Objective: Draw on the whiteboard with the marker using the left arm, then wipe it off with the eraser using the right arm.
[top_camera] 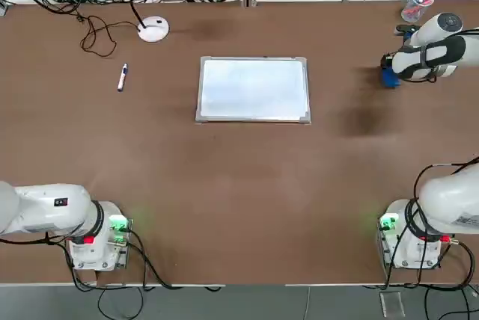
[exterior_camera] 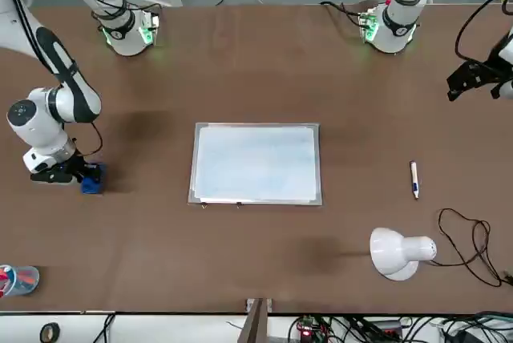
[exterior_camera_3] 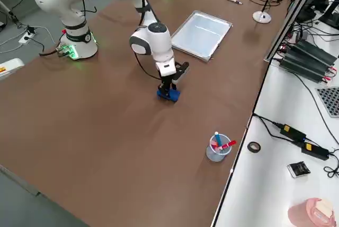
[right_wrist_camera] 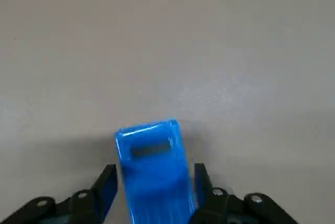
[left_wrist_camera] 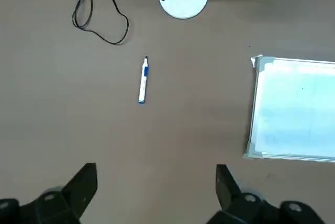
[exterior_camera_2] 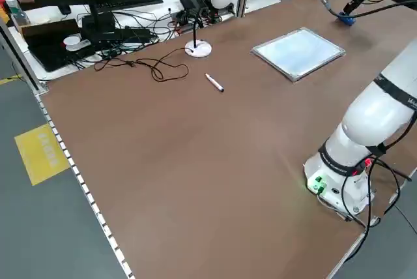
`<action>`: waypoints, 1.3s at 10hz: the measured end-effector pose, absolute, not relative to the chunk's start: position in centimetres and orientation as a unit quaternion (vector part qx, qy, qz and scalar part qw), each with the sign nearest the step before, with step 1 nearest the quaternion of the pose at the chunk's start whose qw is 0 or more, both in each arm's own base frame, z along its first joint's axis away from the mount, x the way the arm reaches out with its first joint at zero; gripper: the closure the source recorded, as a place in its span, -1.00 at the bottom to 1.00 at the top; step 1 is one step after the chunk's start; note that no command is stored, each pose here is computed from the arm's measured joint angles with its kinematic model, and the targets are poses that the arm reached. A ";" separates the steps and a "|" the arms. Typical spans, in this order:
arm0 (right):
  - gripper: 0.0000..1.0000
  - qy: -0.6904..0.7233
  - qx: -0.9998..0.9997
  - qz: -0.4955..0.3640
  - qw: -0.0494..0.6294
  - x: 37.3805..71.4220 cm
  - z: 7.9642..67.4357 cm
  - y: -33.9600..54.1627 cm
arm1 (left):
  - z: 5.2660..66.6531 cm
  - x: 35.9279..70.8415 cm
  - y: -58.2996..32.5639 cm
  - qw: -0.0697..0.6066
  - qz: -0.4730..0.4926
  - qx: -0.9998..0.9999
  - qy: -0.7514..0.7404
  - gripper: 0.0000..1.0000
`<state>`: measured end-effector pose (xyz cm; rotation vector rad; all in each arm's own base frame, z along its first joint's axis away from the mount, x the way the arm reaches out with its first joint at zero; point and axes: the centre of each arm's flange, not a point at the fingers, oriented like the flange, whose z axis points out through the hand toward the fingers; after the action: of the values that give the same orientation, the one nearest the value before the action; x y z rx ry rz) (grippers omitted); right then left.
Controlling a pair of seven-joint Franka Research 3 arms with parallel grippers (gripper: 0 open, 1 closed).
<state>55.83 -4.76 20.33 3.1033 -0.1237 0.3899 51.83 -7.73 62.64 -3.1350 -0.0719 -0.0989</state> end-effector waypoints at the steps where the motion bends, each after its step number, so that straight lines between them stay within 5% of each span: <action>1: -0.63 -0.040 0.991 0.125 0.006 55.8 20.3 -4.7 | 62.6 51.8 -7.7 0.002 -0.031 -0.999 -0.023 -1.00; 3: -0.99 -0.041 0.991 0.125 0.005 55.8 20.3 -4.8 | 62.6 51.8 -7.7 0.002 -0.031 -0.999 -0.023 -1.00; 8: -1.00 -0.039 0.996 0.083 0.017 56.2 22.9 -4.5 | 62.9 51.8 -7.8 0.002 -0.033 -0.999 -0.023 -1.00; 13: -1.00 -0.038 0.996 0.066 0.048 58.6 36.0 -4.6 | 63.7 51.8 -7.8 0.001 -0.041 -0.999 -0.022 -1.00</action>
<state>58.60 -4.61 36.01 3.0364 -0.1161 0.2003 51.85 -7.77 63.75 -3.1369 -0.0704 -0.1298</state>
